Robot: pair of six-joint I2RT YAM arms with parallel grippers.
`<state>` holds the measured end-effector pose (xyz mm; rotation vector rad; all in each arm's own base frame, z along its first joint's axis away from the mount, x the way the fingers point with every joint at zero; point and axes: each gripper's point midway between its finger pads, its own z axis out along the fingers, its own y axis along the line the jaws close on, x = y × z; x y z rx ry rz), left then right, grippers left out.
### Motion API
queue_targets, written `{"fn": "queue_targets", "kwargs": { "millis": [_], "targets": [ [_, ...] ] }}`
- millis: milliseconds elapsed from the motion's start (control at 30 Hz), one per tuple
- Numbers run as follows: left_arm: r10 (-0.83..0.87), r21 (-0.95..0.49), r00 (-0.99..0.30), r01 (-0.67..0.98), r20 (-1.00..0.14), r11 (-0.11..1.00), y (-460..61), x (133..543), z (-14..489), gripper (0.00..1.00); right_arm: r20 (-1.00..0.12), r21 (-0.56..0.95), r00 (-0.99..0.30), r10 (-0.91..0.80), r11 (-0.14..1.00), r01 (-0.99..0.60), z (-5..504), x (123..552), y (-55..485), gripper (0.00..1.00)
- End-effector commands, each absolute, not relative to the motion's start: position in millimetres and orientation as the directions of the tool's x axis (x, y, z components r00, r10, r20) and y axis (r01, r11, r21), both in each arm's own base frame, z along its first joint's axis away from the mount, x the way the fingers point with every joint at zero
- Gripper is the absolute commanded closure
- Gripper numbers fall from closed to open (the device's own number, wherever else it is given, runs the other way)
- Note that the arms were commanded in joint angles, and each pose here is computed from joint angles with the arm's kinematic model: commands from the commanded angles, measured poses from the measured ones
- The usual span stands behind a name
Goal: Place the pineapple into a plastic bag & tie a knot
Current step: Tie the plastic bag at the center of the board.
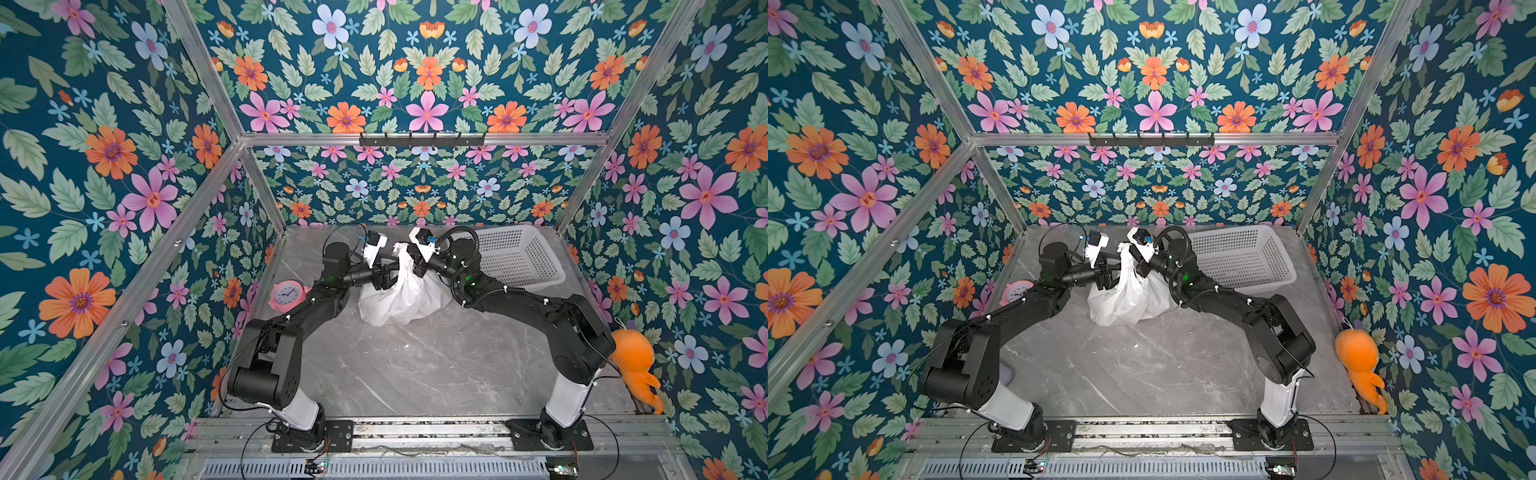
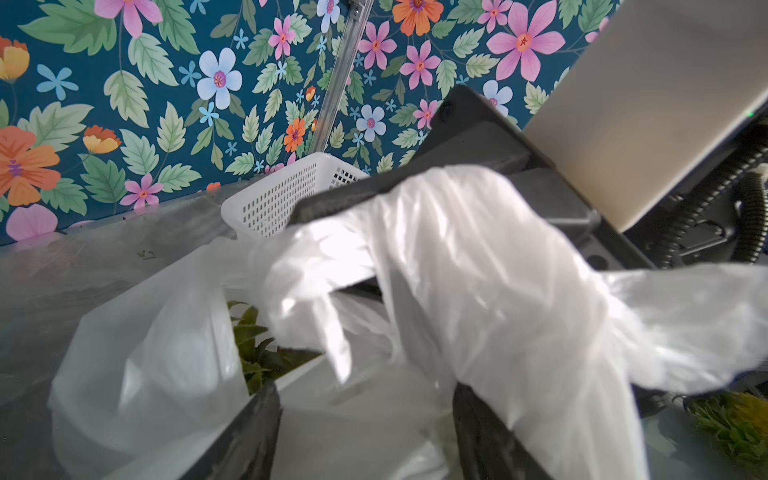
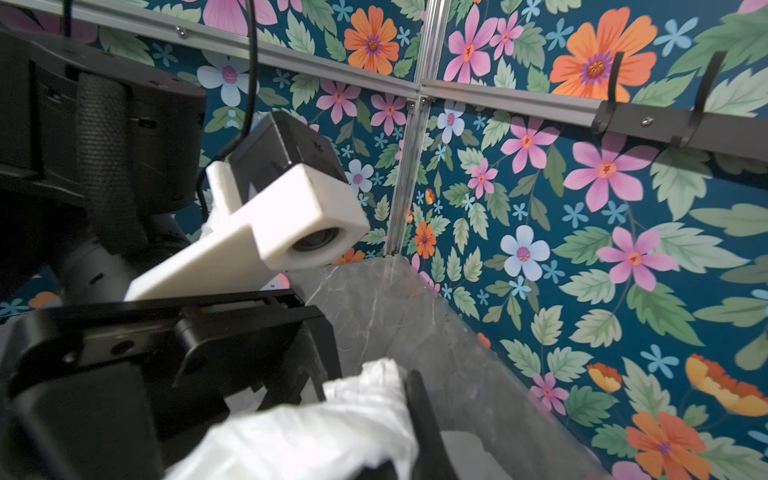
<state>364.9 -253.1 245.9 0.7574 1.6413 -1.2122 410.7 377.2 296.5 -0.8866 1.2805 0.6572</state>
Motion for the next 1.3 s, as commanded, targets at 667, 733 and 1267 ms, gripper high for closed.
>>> {"fn": "queue_targets", "kwargs": {
  "millis": [667,733,1267],
  "targets": [
    [0.063,-0.094,-0.137,0.887,-0.989,0.452,-218,379,275,0.52,-0.998,-0.01,0.028,0.051,0.315,-0.949,309,384,393,1.0],
    [0.055,-0.088,-0.124,0.893,-0.991,0.442,-218,377,278,0.57,-0.999,-0.011,0.027,0.047,0.312,-0.95,307,384,394,1.0],
    [-0.01,-0.012,-0.009,0.929,-1.0,0.369,-223,358,311,0.59,-1.0,-0.005,0.014,0.026,0.296,-0.955,300,381,395,1.0]
  ]
}}
